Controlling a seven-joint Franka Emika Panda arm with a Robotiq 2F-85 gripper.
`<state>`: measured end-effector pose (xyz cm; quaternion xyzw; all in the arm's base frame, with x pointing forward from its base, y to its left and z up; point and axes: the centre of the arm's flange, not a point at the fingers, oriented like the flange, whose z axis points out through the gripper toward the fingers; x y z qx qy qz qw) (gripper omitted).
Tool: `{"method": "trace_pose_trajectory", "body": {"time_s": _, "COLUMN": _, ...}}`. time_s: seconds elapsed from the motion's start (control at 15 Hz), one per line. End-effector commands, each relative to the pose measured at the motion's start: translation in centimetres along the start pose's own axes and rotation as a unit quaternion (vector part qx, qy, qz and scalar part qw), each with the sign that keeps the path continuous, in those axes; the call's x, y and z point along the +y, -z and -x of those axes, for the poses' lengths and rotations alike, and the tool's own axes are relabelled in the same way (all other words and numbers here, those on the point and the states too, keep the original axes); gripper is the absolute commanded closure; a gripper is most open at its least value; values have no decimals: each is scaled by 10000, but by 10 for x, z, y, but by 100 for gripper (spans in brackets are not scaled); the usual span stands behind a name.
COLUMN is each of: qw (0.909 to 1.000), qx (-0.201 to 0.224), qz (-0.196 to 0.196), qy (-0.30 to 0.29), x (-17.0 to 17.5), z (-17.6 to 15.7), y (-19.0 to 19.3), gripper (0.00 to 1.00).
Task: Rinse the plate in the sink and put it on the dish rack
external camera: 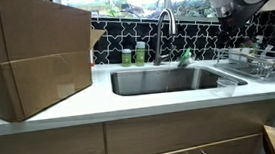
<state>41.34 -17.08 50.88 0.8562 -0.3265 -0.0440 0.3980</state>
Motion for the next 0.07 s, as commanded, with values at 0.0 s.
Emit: {"method": "trace_pose_trajectory", "body": {"time_s": 0.0, "qw": 10000, "qx": 1, "qz": -1, "qy": 0, "x": 0, "z": 0, "y": 0, "gripper": 0}}
